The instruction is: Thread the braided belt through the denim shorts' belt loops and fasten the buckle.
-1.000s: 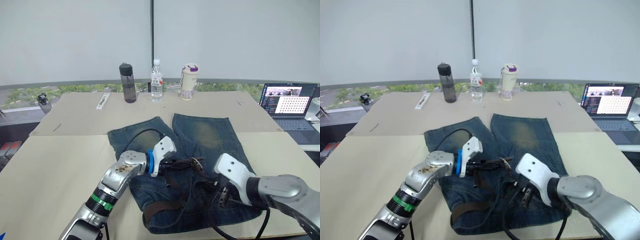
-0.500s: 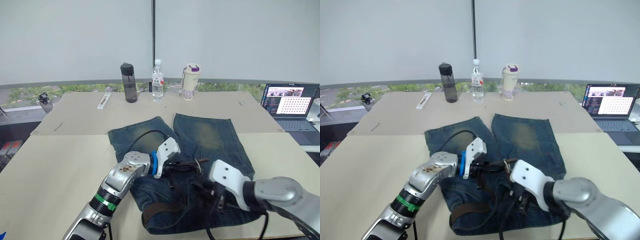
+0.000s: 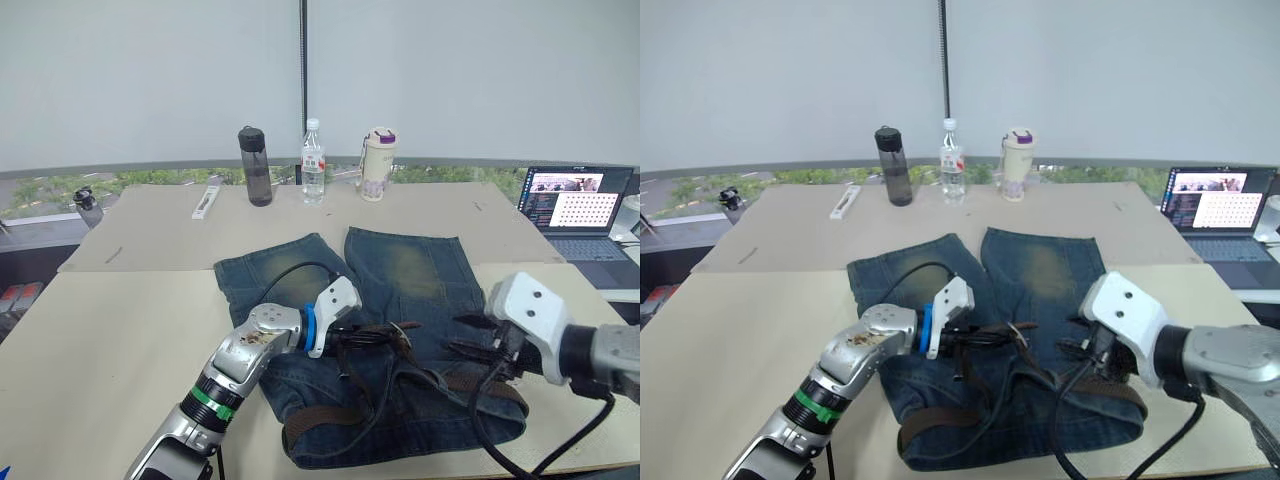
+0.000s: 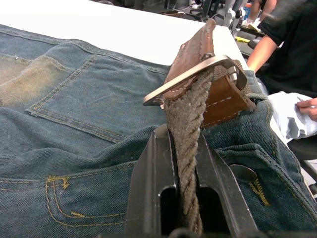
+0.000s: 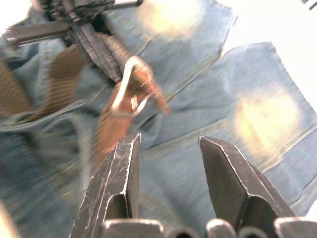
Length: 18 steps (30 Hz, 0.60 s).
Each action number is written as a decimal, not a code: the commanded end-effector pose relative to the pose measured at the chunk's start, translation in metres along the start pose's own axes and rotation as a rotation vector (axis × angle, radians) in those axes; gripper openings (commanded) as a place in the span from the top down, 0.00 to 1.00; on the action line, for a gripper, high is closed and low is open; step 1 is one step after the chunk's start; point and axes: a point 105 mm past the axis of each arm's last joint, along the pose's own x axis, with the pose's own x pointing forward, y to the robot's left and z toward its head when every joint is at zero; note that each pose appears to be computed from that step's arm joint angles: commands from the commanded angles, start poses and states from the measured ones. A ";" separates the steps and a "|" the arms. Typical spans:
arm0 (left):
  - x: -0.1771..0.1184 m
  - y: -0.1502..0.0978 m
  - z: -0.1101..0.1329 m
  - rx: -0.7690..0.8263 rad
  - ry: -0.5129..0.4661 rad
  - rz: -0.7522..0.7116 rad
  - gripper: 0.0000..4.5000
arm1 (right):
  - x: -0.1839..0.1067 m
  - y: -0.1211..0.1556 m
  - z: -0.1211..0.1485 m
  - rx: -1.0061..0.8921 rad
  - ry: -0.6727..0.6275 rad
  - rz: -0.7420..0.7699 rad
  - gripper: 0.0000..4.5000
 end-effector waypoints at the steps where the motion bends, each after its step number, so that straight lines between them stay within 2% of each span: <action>1: 0.000 0.000 0.016 0.068 -0.035 -0.008 1.00 | 0.009 -0.002 0.008 -0.092 -0.037 -0.002 0.53; 9: -0.002 0.000 0.018 0.082 -0.035 -0.004 1.00 | 0.033 0.002 0.016 -0.191 -0.079 0.060 0.53; 12: -0.003 -0.001 0.017 0.087 -0.033 -0.007 1.00 | 0.038 0.002 0.016 -0.229 -0.082 0.071 0.69; 16: -0.006 -0.002 0.017 0.093 -0.037 -0.015 1.00 | 0.041 0.005 0.016 -0.282 -0.078 0.104 1.00; 18: -0.008 -0.001 0.017 0.082 -0.048 -0.008 1.00 | 0.041 0.005 0.015 -0.308 -0.072 0.106 1.00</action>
